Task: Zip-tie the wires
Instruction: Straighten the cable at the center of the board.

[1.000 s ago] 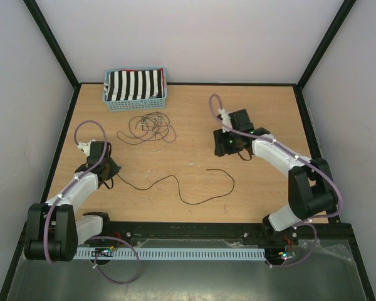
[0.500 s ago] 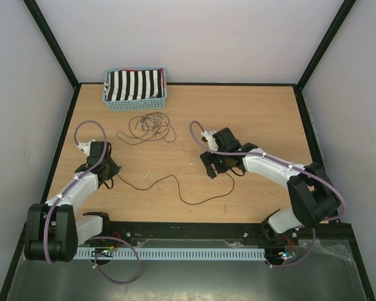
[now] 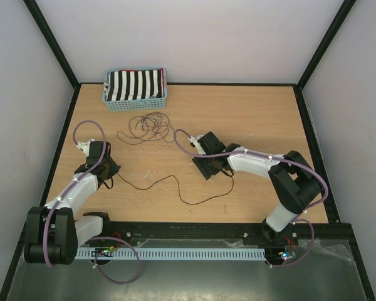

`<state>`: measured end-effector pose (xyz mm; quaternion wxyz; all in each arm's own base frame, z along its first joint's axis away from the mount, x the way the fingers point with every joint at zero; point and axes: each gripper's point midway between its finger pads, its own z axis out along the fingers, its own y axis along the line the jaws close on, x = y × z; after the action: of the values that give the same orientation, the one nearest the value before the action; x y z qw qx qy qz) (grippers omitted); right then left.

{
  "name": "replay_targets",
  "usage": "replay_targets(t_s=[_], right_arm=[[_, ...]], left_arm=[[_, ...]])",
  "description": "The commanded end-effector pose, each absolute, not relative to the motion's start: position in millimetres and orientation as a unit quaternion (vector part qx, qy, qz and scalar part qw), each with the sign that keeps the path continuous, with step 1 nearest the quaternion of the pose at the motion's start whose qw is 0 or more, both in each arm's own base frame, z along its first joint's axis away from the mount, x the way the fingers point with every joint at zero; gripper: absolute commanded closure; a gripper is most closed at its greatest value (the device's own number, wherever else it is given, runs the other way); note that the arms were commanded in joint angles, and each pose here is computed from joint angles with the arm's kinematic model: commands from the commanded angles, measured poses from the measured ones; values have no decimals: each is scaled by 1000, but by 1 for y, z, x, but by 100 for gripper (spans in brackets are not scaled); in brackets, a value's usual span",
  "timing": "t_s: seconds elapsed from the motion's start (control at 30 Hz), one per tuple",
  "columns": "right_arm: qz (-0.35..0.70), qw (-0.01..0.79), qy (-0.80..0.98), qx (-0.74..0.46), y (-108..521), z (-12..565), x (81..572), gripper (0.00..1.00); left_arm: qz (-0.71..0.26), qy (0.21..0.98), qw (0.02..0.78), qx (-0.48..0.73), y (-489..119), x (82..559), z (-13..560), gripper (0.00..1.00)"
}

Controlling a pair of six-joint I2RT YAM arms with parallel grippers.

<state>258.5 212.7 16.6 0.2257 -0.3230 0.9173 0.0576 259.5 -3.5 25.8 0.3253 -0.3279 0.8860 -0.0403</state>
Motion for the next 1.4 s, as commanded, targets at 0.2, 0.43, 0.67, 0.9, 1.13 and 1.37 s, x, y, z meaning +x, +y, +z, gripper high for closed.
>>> replay_targets(t_s=[0.2, 0.43, 0.67, 0.9, 1.13, 1.37], right_arm=[[27, 244, 916, -316, 213, 15, 275, 39], [15, 258, 912, -318, 214, 18, 285, 39], [-1, 252, 915, -315, 204, 12, 282, 59], [-50, 277, 917, -281, 173, 27, 302, 100], [-123, 326, 920, -181, 115, 66, 358, 100], [-203, 296, 929, -93, 35, 58, 387, 100]], left_arm=[[-46, 884, 329, -329, -5, 257, 26, 100], [-46, 884, 330, -328, -5, 257, 26, 100], [-44, 884, 333, -326, -4, 256, 28, 100], [-43, 883, 330, -332, -1, 254, 27, 100], [-47, 885, 326, -330, -3, 253, 26, 100], [-48, 886, 324, -328, -3, 254, 25, 100]])
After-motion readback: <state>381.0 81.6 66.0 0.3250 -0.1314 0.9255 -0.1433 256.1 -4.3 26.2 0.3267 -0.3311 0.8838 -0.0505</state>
